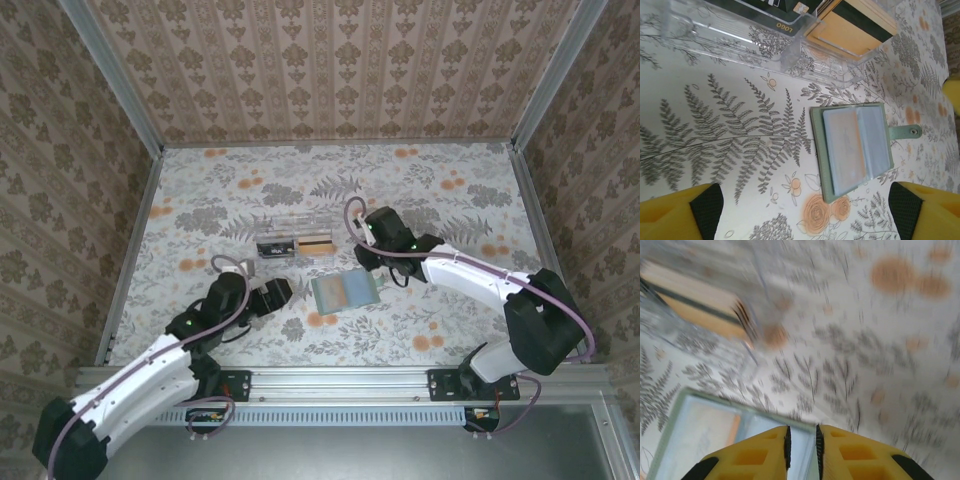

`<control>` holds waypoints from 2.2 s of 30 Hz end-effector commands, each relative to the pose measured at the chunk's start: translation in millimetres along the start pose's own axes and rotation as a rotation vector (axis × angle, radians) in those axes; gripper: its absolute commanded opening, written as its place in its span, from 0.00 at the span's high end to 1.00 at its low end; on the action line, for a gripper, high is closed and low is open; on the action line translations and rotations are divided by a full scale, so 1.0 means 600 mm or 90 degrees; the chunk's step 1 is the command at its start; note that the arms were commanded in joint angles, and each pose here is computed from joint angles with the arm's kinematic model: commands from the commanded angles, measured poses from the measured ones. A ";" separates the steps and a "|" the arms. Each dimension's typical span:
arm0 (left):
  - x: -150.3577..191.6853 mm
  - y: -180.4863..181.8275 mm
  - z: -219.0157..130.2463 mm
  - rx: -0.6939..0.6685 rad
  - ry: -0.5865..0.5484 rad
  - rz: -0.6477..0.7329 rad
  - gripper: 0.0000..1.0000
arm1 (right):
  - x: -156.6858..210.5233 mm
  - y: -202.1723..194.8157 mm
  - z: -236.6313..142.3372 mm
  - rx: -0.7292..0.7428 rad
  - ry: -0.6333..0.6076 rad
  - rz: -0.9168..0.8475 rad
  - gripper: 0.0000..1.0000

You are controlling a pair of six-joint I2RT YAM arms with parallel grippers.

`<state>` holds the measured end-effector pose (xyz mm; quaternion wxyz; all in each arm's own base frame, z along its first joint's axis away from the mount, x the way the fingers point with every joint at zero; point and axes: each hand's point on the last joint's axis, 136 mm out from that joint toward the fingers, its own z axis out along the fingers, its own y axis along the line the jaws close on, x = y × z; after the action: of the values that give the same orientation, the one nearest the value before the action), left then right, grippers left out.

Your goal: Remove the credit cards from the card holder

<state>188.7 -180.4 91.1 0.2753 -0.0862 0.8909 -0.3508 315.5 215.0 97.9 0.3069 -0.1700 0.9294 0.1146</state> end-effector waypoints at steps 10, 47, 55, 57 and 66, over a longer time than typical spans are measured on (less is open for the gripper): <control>0.028 -0.085 0.097 0.032 0.082 0.034 0.23 | 0.124 -0.019 0.034 0.011 0.092 0.191 0.76; 0.076 -0.113 0.174 0.047 0.172 0.053 0.36 | 0.183 0.012 0.051 -0.016 0.137 0.218 0.78; 0.082 -0.127 0.178 0.065 0.180 0.061 0.35 | 0.185 0.012 0.052 -0.013 0.139 0.217 0.78; 0.082 -0.128 0.178 0.066 0.180 0.063 0.30 | 0.184 0.012 0.051 -0.013 0.138 0.216 0.78; 0.059 -0.114 0.146 0.012 0.151 0.099 0.28 | 0.183 0.010 0.049 -0.008 0.138 0.215 0.78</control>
<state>200.4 -296.3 50.8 0.1703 0.0114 0.9186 -0.3563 255.8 199.3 16.8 0.2028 -0.0242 0.9670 0.1520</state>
